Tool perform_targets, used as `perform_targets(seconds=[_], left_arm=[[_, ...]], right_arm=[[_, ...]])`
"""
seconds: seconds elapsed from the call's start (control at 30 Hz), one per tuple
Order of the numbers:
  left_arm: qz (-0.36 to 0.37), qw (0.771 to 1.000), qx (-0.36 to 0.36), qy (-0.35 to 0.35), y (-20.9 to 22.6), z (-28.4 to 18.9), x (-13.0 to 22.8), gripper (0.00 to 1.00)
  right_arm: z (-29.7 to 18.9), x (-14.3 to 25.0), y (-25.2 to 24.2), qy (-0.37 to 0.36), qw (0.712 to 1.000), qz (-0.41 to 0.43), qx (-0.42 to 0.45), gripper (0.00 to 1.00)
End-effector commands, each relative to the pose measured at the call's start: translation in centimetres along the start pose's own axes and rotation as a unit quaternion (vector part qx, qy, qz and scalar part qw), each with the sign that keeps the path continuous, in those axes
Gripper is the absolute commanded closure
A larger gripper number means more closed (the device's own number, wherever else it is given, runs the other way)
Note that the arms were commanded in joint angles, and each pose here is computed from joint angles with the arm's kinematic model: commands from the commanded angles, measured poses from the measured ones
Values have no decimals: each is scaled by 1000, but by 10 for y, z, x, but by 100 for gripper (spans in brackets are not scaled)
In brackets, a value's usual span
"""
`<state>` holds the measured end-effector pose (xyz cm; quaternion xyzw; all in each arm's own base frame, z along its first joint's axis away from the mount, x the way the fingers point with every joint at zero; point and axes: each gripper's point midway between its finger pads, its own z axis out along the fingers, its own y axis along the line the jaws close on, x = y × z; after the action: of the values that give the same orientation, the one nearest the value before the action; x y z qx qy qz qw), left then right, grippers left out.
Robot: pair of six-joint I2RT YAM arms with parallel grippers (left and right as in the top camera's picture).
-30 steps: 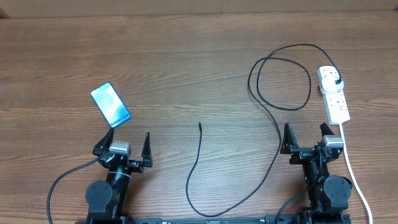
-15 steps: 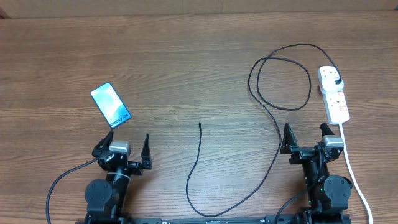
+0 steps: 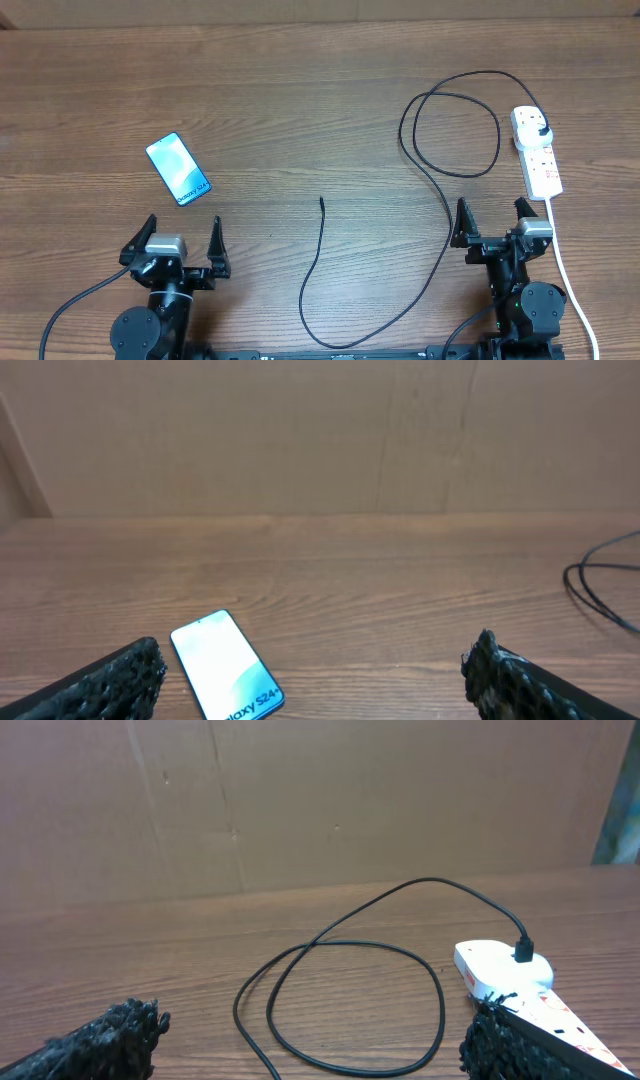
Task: Plug charger to phone and switch on socket
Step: 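Move the left gripper forward over the Galaxy S24+ phone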
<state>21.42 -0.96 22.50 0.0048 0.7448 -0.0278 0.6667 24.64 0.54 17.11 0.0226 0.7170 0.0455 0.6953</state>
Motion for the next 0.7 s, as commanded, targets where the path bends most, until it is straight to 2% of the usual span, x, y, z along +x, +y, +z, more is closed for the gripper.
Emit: perform_targets(seconds=[0.0,0.2,0.37,0.5,0.67], left_arm=[[-22,1000,-15,-10,4,-5,-28,0],[-32,999,-19,33,4,1,-52,0],[-73,996,-7,48,-2,8,-92,0],[-75,995,-9,68,-2,17,-118,0],[-76,988,-16,131,-3,30,-132,0]], right_arm=[[0,2,0,-3,1000,0,0,0],[0,2,0,-3,1000,0,0,0],[0,2,0,-3,1000,0,0,0],[0,2,0,-3,1000,0,0,0],[0,2,0,-3,1000,0,0,0]])
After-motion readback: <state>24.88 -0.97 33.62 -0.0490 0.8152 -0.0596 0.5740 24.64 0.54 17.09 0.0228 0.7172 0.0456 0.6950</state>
